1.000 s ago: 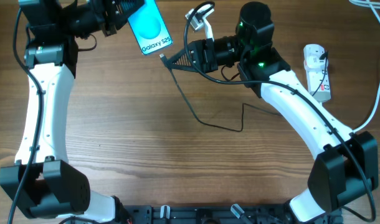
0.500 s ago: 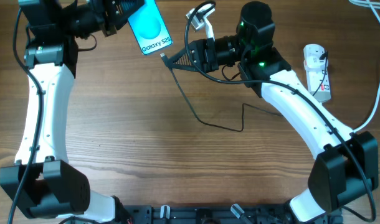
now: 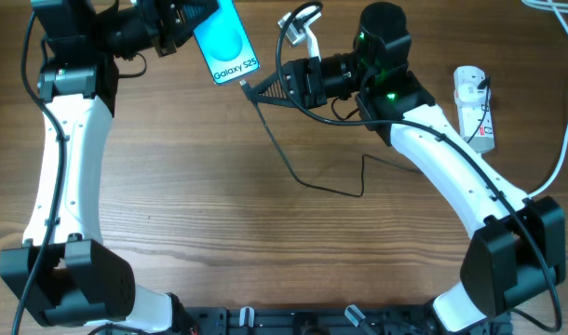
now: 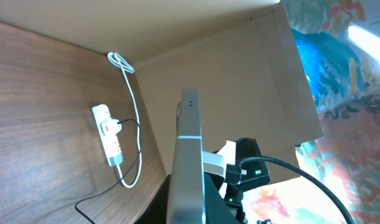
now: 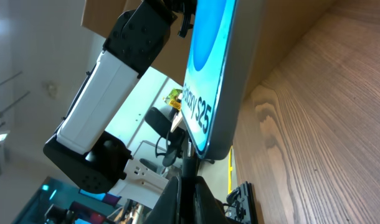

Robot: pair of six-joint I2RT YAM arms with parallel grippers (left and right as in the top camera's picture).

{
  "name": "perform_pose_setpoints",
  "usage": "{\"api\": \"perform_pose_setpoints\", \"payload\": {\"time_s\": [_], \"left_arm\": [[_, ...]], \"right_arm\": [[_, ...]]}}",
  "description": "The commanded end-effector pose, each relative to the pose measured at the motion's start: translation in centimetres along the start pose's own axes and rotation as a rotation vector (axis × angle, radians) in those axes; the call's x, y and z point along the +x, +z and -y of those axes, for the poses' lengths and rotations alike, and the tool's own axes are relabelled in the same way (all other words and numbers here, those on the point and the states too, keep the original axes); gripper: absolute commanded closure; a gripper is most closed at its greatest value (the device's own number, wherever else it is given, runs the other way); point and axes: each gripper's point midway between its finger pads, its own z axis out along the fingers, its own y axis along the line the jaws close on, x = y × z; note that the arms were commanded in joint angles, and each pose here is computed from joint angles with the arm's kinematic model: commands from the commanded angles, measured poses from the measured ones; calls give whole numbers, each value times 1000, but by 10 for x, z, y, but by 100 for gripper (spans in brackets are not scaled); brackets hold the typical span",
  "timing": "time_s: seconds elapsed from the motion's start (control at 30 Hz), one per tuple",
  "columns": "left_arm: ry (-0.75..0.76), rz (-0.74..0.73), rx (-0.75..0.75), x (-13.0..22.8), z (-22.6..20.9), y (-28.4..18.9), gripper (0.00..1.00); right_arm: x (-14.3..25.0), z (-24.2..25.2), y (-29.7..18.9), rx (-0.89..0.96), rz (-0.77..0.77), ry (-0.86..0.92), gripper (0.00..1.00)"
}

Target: Plug charger to phone and switch on socket

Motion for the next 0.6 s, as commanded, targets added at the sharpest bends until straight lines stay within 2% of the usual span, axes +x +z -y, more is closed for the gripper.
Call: {"api": "perform_pose_setpoints", "payload": {"time_s": [0.0, 0.57], "left_arm": [[30, -27, 18, 5, 6, 3, 96], [31, -48, 29, 10, 8, 7, 96]], "right_arm": [[-3, -6, -2, -12, -8, -22, 96], [-5, -5, -5, -4, 4, -19, 96]]}}
